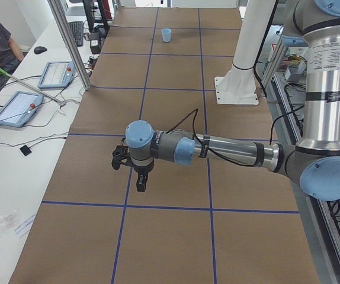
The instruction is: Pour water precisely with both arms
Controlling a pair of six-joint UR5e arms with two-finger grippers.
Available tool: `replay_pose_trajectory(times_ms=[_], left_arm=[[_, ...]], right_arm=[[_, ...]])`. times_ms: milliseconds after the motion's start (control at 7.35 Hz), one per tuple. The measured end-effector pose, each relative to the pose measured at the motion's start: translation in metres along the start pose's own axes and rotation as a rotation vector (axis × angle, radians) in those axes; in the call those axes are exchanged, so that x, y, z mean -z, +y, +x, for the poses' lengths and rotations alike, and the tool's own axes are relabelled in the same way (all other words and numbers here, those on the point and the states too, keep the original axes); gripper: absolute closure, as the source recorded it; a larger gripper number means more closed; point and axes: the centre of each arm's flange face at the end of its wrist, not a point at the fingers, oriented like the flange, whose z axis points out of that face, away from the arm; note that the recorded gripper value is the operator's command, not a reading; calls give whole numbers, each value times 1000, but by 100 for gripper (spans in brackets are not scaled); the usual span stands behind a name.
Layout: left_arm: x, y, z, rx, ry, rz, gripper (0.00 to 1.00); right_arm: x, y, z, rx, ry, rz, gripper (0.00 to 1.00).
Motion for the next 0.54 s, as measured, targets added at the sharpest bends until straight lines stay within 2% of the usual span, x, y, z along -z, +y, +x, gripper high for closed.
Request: replay_pose_trajectory(times_ms=[136,544], left_arm=[[2,-1,2,6,-10,7,0],[18,1,18,-29,-5,38,0]], right_arm=[[0,0,3,-1,25,-1,1],[0,1,3,-3,34,-2,1]])
